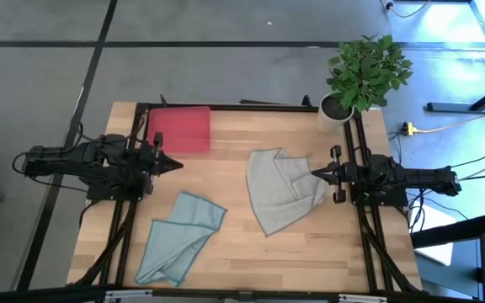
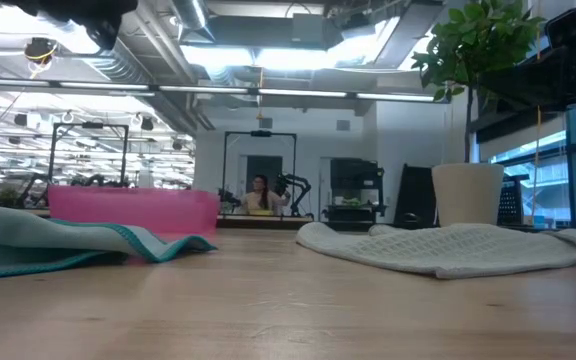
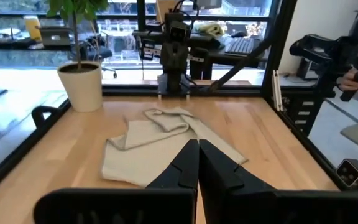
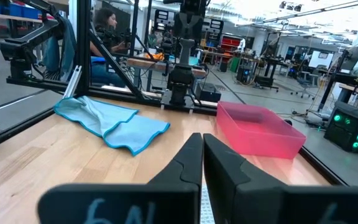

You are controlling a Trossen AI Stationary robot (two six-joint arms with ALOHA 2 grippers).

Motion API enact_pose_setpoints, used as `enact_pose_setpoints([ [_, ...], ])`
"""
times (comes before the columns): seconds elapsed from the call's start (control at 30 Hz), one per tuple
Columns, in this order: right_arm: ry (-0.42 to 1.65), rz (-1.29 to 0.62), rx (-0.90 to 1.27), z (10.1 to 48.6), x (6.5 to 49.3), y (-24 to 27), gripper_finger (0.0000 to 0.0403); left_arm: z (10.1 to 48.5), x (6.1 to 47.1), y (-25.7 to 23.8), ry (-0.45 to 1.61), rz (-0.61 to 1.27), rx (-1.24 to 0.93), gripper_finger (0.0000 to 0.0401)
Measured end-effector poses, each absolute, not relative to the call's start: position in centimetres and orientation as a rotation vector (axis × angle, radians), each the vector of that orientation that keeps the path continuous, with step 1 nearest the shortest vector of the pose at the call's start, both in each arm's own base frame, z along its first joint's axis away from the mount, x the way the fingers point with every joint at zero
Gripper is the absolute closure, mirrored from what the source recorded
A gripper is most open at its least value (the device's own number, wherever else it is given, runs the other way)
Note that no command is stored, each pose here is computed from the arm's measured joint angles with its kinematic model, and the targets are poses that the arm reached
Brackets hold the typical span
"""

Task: Roll microfiber towels into tight, uniform cylinder then place into a basket
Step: Fold the blue towel

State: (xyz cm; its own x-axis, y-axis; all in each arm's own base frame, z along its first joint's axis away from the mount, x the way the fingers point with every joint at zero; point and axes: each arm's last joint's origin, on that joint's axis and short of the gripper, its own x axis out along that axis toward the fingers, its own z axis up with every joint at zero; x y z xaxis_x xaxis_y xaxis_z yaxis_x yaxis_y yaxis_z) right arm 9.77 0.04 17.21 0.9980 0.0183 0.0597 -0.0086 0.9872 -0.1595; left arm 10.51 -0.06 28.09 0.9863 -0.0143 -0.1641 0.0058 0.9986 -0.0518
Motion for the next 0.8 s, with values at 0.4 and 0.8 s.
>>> enact_pose_setpoints([
  [0.4, -0.062, 0.013, -0.163, 17.2, 9.8, 0.0, 0.0386, 24.9, 12.4, -0.2, 0.513, 0.056, -0.298, 0.0401],
  [0.8, -0.062, 0.013, -0.164, 17.2, 9.8, 0.0, 0.0386, 21.4, 14.1, -2.3, 0.945, 0.048, -0.722, 0.0401],
])
